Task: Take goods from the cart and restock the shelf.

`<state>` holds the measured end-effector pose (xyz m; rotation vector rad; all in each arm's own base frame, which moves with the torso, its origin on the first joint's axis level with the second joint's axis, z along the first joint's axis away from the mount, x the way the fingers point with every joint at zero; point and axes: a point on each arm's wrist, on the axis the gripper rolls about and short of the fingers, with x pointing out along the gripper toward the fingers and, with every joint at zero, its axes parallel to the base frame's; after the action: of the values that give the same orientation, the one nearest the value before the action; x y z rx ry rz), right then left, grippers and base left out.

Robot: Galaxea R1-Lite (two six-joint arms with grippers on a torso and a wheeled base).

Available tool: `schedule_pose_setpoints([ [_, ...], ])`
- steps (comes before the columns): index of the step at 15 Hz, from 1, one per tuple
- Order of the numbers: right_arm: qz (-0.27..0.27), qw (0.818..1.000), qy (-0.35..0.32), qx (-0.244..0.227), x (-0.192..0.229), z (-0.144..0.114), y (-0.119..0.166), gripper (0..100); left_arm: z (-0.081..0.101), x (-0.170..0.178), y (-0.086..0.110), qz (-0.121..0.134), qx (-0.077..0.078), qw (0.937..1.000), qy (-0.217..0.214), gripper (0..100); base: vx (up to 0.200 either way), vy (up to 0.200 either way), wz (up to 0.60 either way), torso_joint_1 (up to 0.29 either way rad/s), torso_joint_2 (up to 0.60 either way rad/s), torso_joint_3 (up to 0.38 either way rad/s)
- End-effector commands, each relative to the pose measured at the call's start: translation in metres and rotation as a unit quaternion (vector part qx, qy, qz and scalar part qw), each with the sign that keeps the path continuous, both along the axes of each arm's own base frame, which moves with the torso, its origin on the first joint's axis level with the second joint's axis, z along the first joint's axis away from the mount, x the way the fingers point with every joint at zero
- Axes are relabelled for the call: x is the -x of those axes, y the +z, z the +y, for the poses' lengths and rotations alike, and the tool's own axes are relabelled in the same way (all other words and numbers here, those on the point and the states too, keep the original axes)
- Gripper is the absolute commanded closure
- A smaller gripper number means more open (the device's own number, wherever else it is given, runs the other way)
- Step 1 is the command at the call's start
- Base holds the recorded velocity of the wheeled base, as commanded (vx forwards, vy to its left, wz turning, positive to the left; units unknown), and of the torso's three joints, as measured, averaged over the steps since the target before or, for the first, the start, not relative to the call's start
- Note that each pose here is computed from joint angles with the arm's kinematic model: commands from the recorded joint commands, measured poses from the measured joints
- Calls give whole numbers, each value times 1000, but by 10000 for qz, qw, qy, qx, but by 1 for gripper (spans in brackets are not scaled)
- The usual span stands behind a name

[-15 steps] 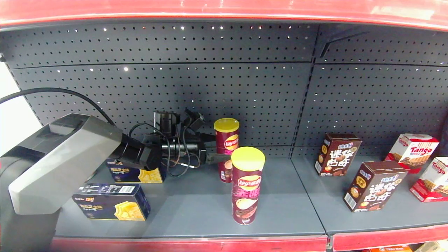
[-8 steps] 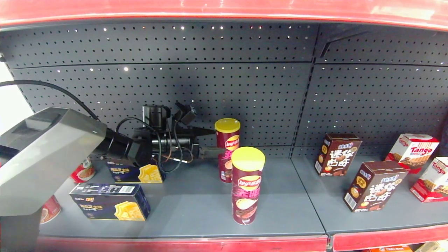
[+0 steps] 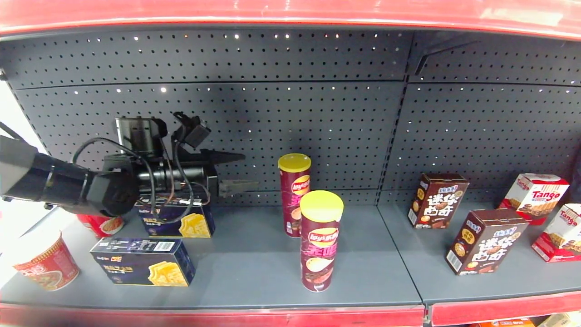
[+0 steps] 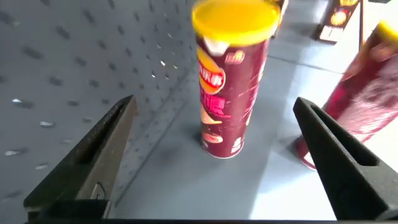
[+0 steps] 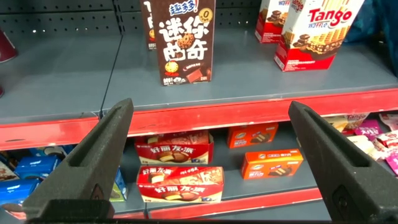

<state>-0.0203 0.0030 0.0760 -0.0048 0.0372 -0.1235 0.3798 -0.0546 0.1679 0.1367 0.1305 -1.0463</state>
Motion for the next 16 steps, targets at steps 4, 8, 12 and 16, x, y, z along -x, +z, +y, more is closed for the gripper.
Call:
schedule_pose_setpoints([
  [4, 8, 10000, 5, 0, 0, 0, 0, 0, 25, 101, 61, -321, -386, 9824, 1800, 0, 0, 0, 0, 0, 0, 0],
  [8, 14, 10000, 4, -9, 0, 0, 0, 0, 38, 177, 86, -628, -60, 9550, 2897, 0, 0, 0, 0, 0, 0, 0],
  [12, 0, 10000, 5, 1, 0, 0, 0, 0, 47, 263, 42, -330, 181, 9121, 4083, 0, 0, 0, 0, 0, 0, 0],
  [16, 8, 10000, 5, 0, 0, 0, 0, 0, 53, 332, -28, -221, 256, 8819, 4702, 0, 0, 0, 0, 0, 0, 0],
])
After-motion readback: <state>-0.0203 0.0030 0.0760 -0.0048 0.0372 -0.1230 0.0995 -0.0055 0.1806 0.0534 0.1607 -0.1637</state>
